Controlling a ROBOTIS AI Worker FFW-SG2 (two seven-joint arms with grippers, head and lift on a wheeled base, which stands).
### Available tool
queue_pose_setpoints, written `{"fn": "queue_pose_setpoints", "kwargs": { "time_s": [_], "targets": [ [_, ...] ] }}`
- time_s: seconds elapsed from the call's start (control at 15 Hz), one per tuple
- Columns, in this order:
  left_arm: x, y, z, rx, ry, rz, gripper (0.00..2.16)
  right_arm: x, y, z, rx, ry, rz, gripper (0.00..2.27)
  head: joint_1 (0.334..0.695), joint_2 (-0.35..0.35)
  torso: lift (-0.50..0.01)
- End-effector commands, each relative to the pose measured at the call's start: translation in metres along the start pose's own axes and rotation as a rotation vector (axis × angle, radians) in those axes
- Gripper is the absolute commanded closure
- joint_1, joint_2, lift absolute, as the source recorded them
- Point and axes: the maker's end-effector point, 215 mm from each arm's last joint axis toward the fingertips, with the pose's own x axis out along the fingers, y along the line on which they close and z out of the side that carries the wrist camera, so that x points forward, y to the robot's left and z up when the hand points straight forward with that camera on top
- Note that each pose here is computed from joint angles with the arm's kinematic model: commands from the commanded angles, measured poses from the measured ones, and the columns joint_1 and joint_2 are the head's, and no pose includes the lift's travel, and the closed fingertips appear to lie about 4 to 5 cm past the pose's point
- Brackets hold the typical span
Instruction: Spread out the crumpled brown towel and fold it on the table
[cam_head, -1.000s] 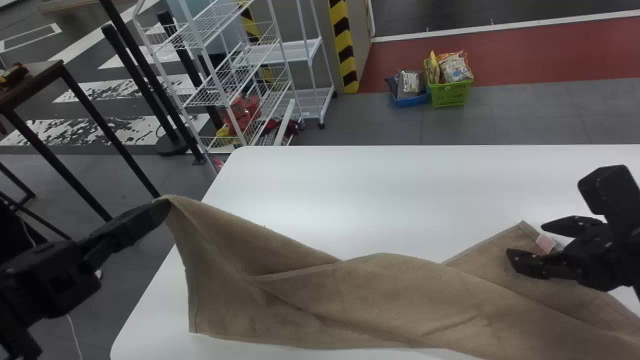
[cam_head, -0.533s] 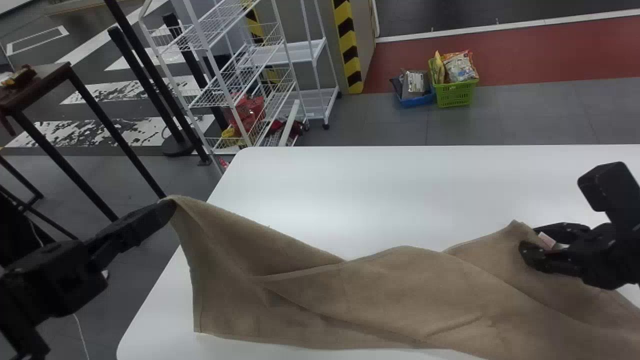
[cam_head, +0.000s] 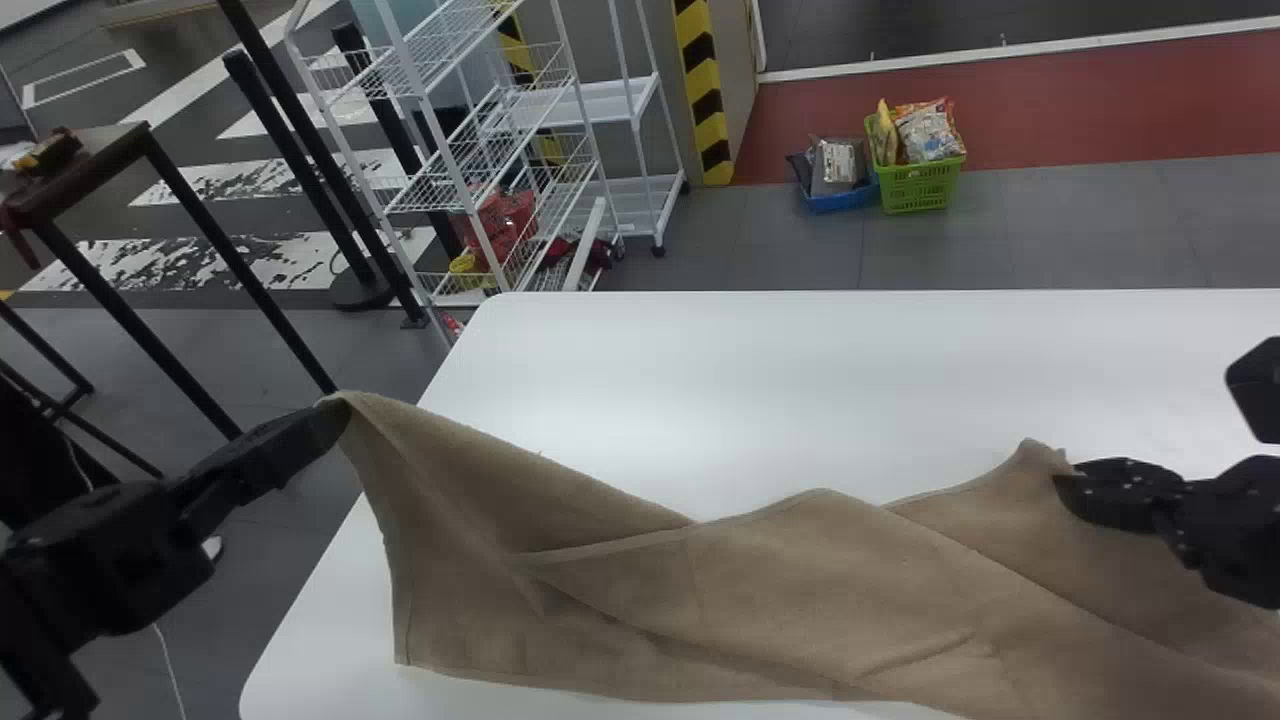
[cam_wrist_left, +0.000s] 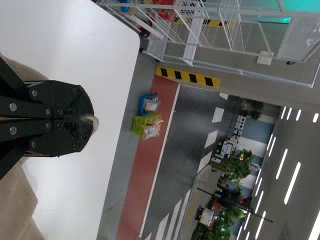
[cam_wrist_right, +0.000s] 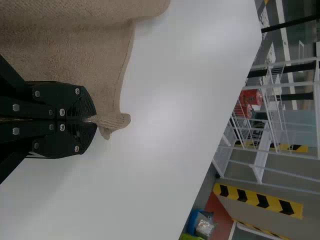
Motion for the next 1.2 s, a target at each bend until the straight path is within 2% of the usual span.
{"fn": "queue_pose_setpoints", "kwargs": {
  "time_s": [0.0,0.4,0.6,0.87,1.13],
  "targets": [
    [-0.001,0.002,-0.002,-0.01,0.004,0.007,1.56,-0.037,-0.009,0.019,-0.009,-0.089,-0.044,1.78,0.695,0.35,-0.127],
    [-0.015,0.022,0.011,-0.022,-0.041,0.058,1.56,-0.144,-0.041,0.042,-0.063,-0.33,-0.156,1.78,0.695,0.307,-0.127],
    [-0.028,0.031,0.017,-0.033,-0.068,0.065,1.56,-0.208,-0.056,0.046,-0.072,-0.436,-0.23,1.78,0.695,0.277,-0.127],
    [-0.048,0.039,0.022,-0.039,-0.094,0.07,1.56,-0.264,-0.039,0.037,-0.065,-0.457,-0.237,1.78,0.695,0.244,-0.127],
    [-0.068,0.034,0.028,-0.034,-0.123,0.029,1.56,-0.319,-0.03,0.032,-0.046,-0.443,-0.226,1.84,0.695,0.252,-0.127]
  ]
}}
